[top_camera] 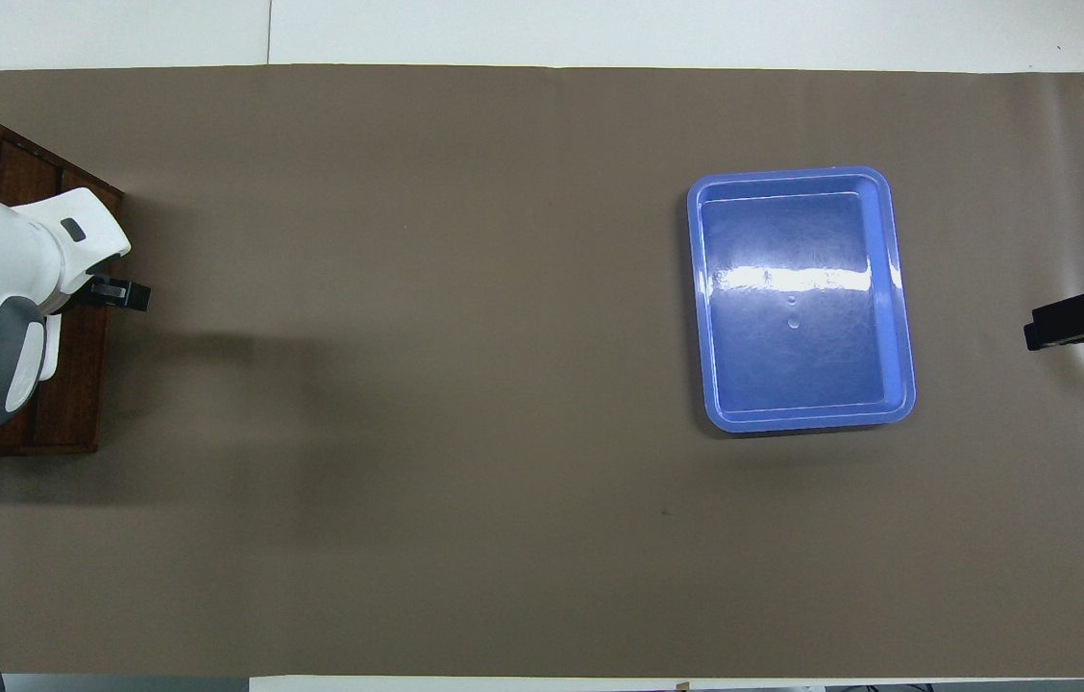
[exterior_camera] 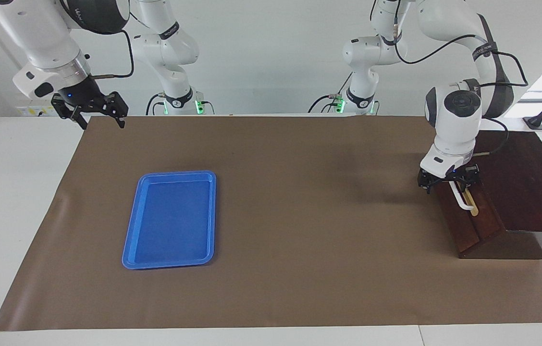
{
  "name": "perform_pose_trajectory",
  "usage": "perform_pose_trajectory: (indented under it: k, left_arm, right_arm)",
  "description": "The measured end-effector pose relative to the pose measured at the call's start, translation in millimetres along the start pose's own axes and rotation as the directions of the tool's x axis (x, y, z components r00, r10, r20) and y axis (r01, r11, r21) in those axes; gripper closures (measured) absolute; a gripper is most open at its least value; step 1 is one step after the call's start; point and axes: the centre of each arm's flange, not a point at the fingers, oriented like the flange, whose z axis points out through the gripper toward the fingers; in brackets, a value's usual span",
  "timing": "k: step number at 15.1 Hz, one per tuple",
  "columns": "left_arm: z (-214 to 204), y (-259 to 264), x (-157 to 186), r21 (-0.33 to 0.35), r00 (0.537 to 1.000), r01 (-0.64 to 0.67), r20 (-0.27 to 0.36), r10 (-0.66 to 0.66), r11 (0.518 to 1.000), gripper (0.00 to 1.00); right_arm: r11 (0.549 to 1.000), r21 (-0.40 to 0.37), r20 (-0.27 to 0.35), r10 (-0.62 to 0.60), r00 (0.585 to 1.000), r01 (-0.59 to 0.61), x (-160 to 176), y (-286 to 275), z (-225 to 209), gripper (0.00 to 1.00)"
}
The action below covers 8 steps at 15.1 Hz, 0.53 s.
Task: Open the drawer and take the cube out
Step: 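Pull the drawer open toward the robot with the left gripper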
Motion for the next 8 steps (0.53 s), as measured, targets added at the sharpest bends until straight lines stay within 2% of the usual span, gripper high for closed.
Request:
perform_pose_trajectory:
  k: [5,8]
  left_arm:
    - [19.3,8.0,-1.0,-0.013,1.0,-0.011,-0.009,0.011,1.0,0.0]
    - [23.8,20.8,4.9,-0.022,0.998,0.052,-0.025,-0.053,0.998,0.0]
  right_arm:
    - [1.0,0.0,0.0,0.0,1.0,0.0,0.0,0.0,0.0,0.0]
    - [1.0,0.0,0.0,0.0,1.0,0.0,0.0,0.0,0.0,0.0]
